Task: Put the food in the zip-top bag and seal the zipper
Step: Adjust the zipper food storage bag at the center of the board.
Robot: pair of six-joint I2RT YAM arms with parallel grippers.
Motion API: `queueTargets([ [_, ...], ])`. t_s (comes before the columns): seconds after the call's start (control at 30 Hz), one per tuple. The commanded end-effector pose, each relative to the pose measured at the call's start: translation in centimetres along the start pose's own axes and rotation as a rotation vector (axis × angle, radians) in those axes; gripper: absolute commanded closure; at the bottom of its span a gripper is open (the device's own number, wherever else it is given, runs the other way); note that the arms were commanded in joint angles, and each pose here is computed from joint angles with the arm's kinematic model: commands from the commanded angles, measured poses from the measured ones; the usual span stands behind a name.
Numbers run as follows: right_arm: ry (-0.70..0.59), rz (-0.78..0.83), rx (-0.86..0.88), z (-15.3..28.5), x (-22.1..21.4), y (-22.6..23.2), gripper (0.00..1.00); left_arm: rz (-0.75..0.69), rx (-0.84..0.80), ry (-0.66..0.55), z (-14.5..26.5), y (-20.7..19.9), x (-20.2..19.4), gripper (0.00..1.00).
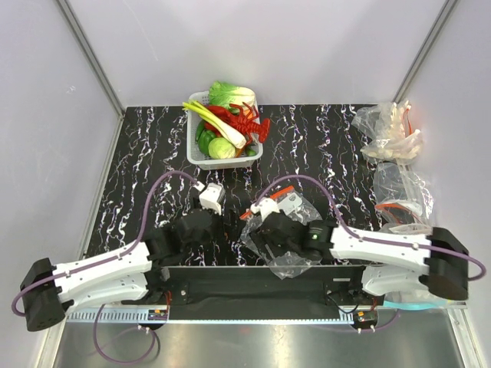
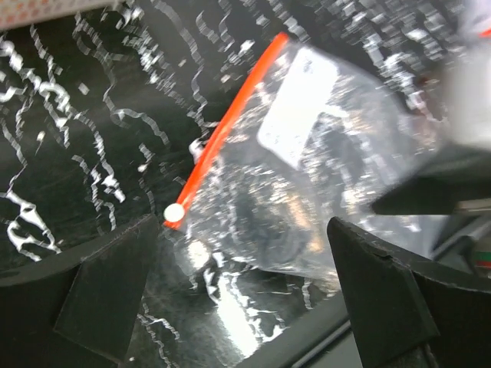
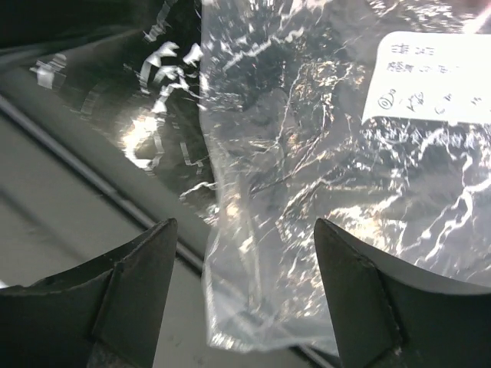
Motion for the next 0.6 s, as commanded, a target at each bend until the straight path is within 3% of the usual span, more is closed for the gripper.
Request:
queueTargets([
  [0.0, -0.110, -0.147, 0.021, 2.4, 0.9, -0.2, 0.21, 0.010, 0.037, 0.025, -1.0, 0.5, 0.0, 0.01],
  [0.07, -0.147, -0.316, -0.024, 3.4, 1.0, -0.8, 0.23, 0.018, 0.037, 0.054, -1.8, 0.6, 0.1, 0.01],
  [0.23, -0.081, -0.642, -0.299, 4.7, -1.7, -3.6, 0.22, 0.028, 0.030, 0.122, -4.4, 0.9, 1.1, 0.01],
  [0.33, -0.079, -0.754, -0.422, 5.1, -2.9, -4.7, 0.17, 0.017, 0.018, 0.194, -6.1, 0.6, 0.7, 0.01],
  [0.4, -0.091, -0.800, -0.493, 5.3, -3.5, -5.5, 0.07, 0.014, -0.001, 0.199, -6.9, 0.0, 1.5, 0.01],
  [0.47, -0.114, -0.910, -0.532, 5.1, -3.9, -5.8, 0.04, 0.006, -0.014, 0.222, -8.0, -0.5, 1.7, 0.02],
  [0.57, -0.146, -1.030, -0.596, 4.7, -5.0, -6.5, 0.05, -0.026, -0.026, 0.298, -9.3, -0.8, 0.8, 0.06],
])
Point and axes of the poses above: each gripper's point midway between its finger pads, its own z axis back along the fingers, its own y axis along the line the jaws close on, x = y × z, the point moved 6 cm from there along z, back along the fingers, and after that the axes turned 2 degrees about -z, right-handed, at the moved point
